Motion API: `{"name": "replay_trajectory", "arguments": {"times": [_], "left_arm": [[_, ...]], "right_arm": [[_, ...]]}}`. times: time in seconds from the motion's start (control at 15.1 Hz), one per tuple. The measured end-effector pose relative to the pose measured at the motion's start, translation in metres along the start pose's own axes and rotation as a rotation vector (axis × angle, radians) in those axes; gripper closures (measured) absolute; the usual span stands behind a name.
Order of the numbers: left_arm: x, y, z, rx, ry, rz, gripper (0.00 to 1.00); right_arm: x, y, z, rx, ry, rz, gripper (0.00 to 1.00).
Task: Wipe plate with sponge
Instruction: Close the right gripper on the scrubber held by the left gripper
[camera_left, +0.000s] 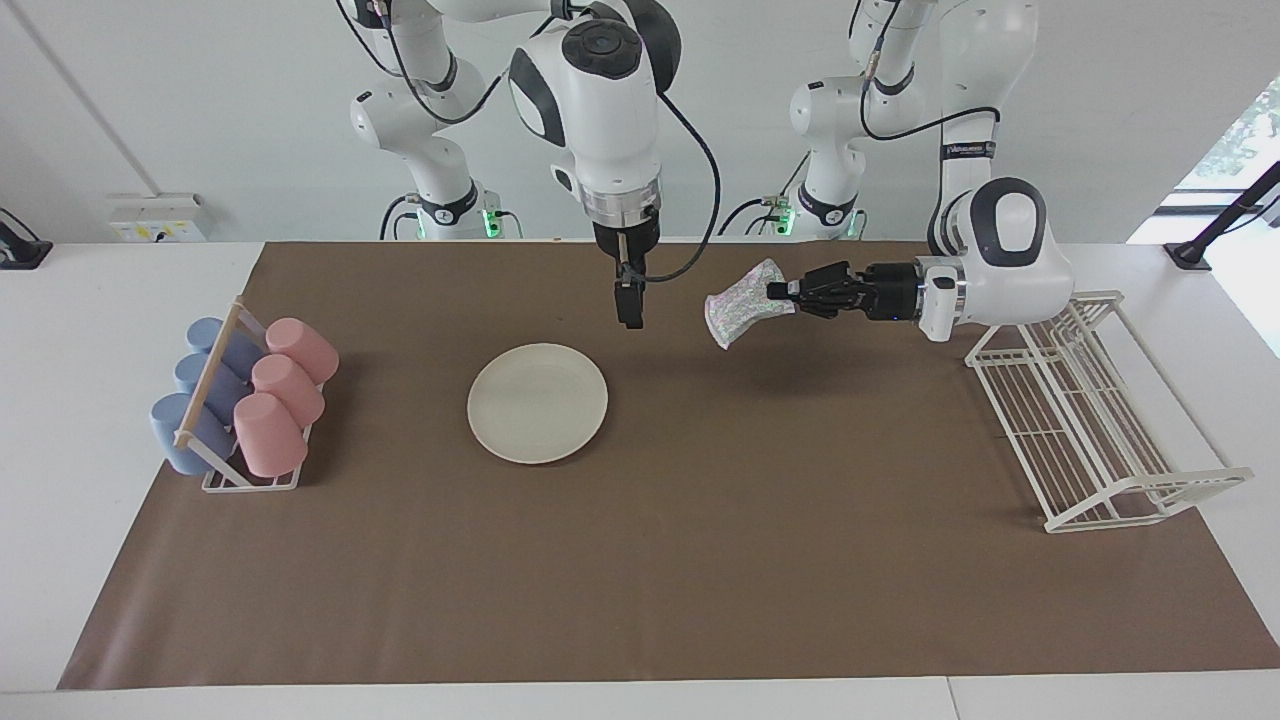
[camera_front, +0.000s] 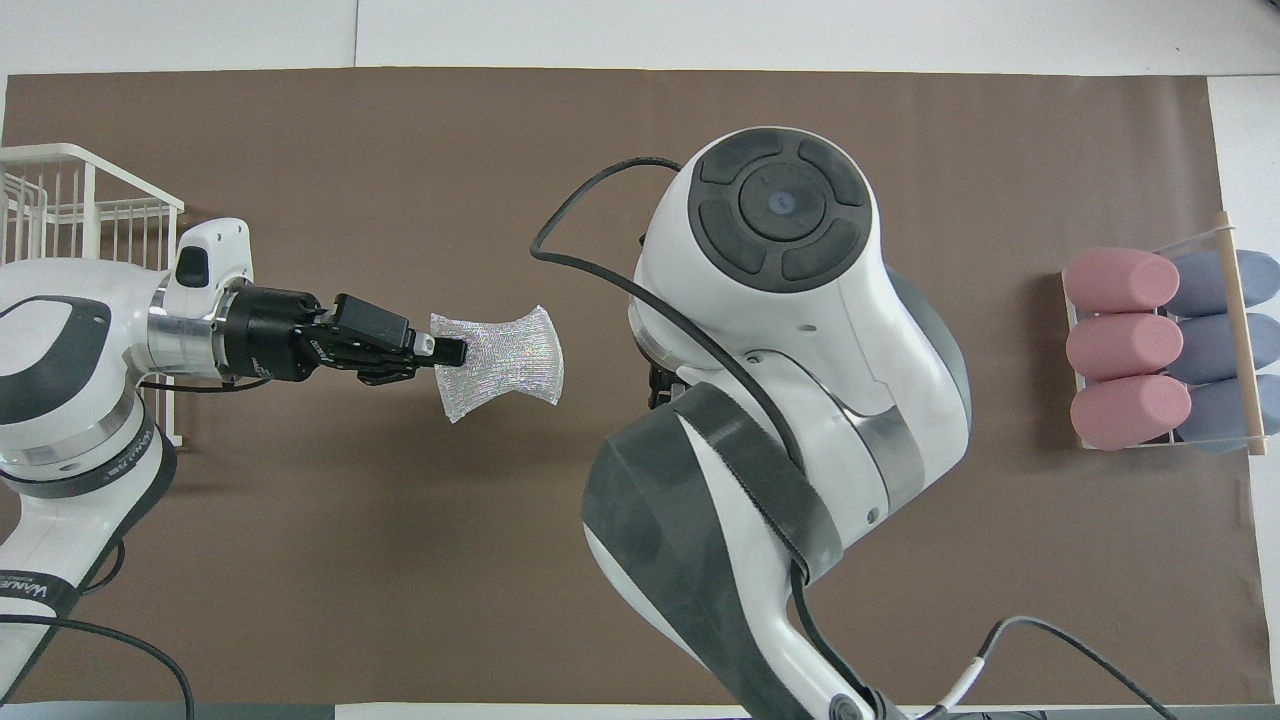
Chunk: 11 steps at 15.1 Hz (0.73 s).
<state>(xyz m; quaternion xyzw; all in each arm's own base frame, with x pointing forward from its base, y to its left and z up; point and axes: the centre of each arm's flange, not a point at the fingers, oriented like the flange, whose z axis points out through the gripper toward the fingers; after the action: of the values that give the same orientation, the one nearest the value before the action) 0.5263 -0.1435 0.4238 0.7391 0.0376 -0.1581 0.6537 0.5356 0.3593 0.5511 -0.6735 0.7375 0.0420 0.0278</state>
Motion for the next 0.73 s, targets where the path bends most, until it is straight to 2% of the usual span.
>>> {"name": "replay_trajectory", "arguments": {"times": [0.33,0.73], "left_arm": [[0.001,-0.004,0.038,-0.08,-0.007,0.006,0.96],[0.002,0.001,0.073,-0.127,0.017,-0.003,0.96]], "right_arm": [[0.0,0.0,0.0,0.0,0.0,0.0,0.0],[-0.014,0.013,0.005,-0.012,0.006,-0.065,0.0]]}}
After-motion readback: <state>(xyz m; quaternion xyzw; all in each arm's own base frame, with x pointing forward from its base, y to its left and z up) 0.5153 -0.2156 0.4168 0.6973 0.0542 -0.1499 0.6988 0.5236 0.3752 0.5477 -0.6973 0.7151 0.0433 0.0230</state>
